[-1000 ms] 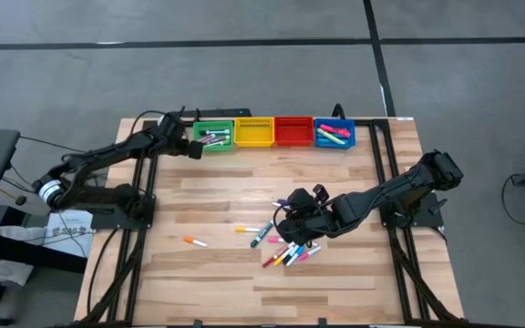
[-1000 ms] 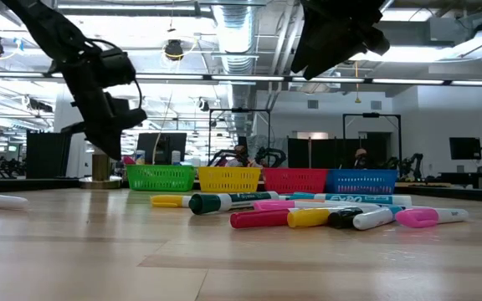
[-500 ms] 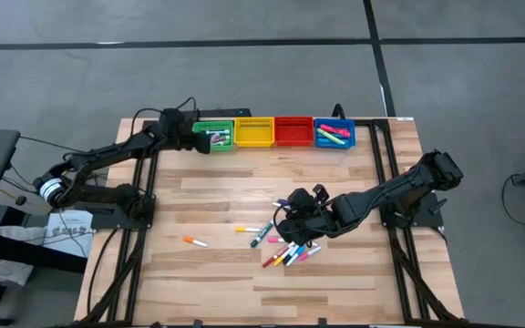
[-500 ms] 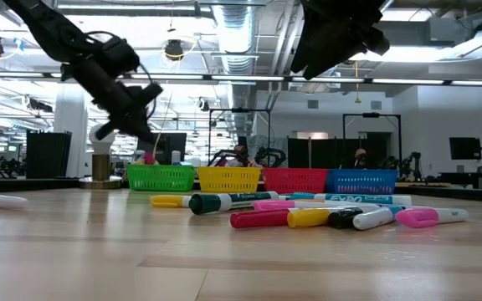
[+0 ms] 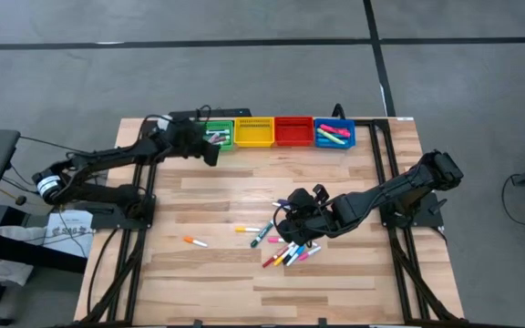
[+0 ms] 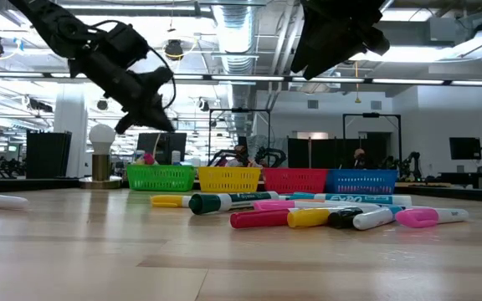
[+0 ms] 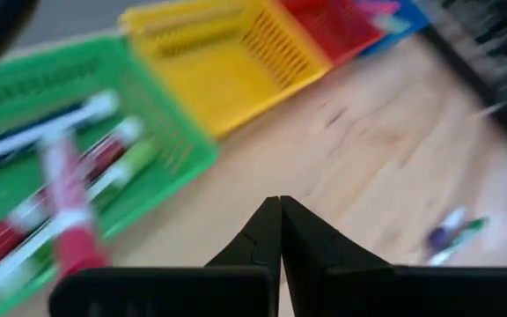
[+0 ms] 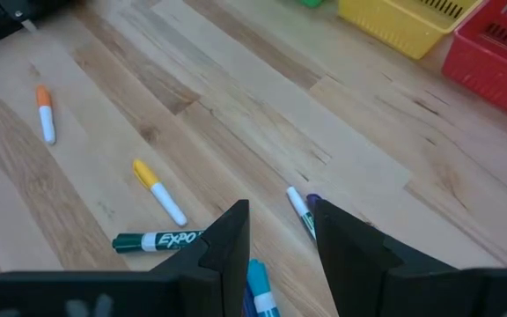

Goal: Pick & Place Markers
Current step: Put the pink marker pen into the green basket

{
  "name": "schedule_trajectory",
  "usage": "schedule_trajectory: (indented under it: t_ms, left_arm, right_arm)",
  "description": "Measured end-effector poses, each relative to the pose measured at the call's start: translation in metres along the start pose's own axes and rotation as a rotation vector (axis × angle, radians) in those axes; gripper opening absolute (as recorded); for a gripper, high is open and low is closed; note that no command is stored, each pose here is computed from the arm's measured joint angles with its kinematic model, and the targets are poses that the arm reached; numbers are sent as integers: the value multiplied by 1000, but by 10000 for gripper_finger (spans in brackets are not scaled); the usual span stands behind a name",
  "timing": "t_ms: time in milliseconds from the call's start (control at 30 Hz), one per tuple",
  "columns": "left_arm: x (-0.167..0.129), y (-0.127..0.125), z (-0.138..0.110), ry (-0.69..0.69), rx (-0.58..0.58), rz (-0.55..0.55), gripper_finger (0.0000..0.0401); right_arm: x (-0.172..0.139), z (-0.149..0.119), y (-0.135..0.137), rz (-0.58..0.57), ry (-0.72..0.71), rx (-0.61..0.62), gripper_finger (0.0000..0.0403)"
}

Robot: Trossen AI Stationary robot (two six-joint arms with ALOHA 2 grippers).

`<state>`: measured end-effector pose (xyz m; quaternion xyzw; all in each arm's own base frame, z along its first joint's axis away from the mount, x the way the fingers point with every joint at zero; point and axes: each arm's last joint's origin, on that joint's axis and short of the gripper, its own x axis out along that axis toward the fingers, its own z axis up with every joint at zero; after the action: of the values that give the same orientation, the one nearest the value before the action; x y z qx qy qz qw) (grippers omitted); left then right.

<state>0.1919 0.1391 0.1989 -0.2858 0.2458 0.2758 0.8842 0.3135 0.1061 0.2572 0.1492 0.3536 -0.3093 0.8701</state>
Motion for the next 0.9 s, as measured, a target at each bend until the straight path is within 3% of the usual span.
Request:
schedule_trajectory:
  t_ms: [167,367,500,633,767,900]
  left_arm:
    - [-1,4,-12,82,33,181,4]
    - [-3,13,-12,47,98,397,4]
    - [-6,22,-16,93,129,536,4]
    - [-7,19,-20,134,85,453,4]
    - [-7,6,-12,51,71,297,4]
    - [-8,-1,-8,6,92,246,4]
  right_arm:
    - [0,0,0,0,0,0,118]
    - [0,0,0,0,1,0,118]
    - [0,0,0,1,1,10,118]
    - [-1,-1,1,6,2,22,118]
    - [-3,-3,2,11,2,17,118]
    - [-3,-3,2,10,2,17,118]
